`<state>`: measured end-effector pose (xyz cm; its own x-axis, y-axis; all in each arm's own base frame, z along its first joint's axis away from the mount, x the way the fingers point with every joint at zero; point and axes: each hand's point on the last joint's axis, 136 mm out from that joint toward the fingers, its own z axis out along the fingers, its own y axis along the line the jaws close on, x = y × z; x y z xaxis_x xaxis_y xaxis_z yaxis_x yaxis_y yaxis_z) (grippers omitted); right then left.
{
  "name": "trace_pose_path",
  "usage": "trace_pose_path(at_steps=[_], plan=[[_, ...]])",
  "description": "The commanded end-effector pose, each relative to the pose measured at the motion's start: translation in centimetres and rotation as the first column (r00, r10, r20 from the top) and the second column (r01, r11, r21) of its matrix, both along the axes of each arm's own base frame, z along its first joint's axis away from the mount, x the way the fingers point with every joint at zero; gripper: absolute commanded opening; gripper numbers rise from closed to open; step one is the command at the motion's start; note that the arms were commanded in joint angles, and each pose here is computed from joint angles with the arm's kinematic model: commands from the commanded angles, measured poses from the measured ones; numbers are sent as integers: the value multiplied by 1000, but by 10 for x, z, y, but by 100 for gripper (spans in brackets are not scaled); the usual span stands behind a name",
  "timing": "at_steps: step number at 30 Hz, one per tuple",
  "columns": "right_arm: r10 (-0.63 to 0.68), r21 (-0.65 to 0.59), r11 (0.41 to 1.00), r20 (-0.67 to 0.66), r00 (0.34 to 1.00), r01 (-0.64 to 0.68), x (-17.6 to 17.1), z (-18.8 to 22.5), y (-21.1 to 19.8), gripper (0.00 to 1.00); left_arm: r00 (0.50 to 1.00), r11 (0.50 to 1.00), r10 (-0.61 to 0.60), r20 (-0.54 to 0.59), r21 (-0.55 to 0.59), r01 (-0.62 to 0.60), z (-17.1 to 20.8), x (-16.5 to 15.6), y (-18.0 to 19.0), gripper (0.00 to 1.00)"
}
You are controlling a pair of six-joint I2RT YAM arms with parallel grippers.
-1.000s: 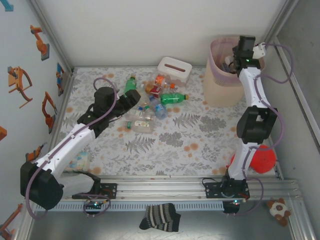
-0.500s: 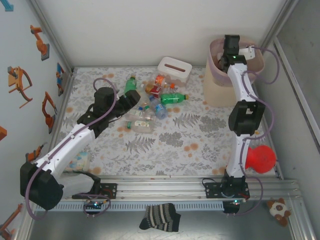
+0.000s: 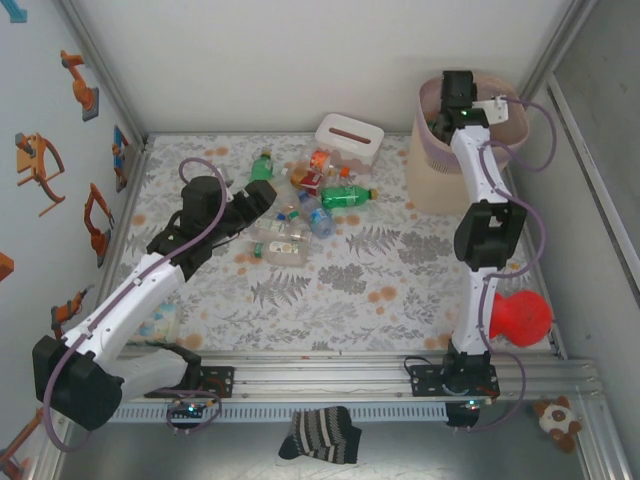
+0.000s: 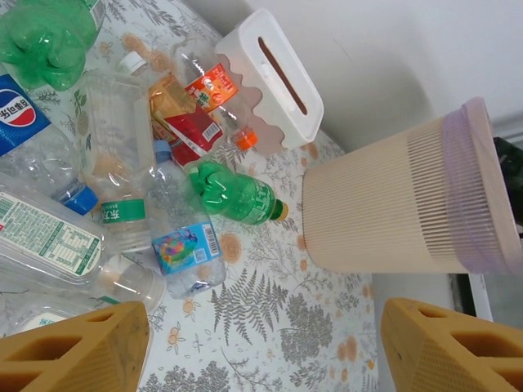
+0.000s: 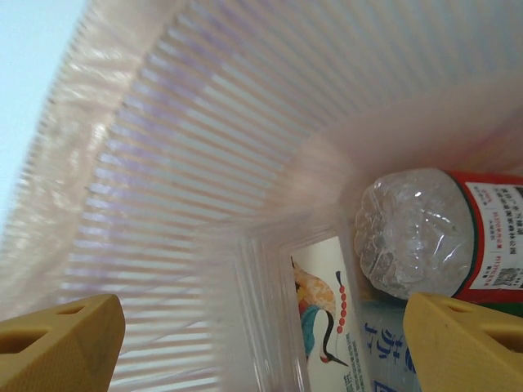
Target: Put the plastic bottles in the bin
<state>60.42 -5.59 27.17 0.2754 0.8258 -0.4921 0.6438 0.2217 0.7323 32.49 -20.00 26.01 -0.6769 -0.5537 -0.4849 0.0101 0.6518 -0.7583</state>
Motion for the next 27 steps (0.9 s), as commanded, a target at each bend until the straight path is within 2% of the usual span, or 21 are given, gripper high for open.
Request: trace_pose_path(at_steps=[1, 7, 10, 14, 17, 19, 22, 24, 27], plan=[[-82, -21, 996, 96, 992, 85, -30, 60, -11, 88, 1000, 1000, 5, 24, 13, -5, 9, -1, 4, 75], [-85, -35, 995, 124, 989, 90, -58, 90, -15, 87, 1000, 999, 8, 29, 32, -9, 9, -1, 7, 76], [-42, -66, 997, 124, 991, 51, -67, 105, -13, 86, 1000, 999, 6, 28, 42, -7, 7, 0, 8, 76], [81, -157, 985, 76, 994, -68, -75, 120, -4, 84, 1000, 998, -7, 21, 69, 6, 4, 3, 7, 76], [237, -275, 936, 27, 971, -221, -76, 135, 10, 82, 1000, 995, -22, 16, 98, 21, 2, 5, 5, 76], [363, -355, 870, -12, 932, -343, -75, 142, 25, 80, 999, 990, -34, 7, 137, 32, -2, 7, 6, 76], [536, -447, 730, -94, 839, -517, -81, 148, 50, 78, 999, 976, -44, -14, 214, 46, -9, 9, 9, 76], [671, -495, 585, -151, 726, -643, -88, 152, 76, 77, 998, 960, -63, -27, 271, 68, -14, 10, 11, 76], [809, -512, 389, -208, 550, -766, -102, 147, 112, 74, 992, 924, -113, -50, 363, 124, -20, 10, 12, 76]])
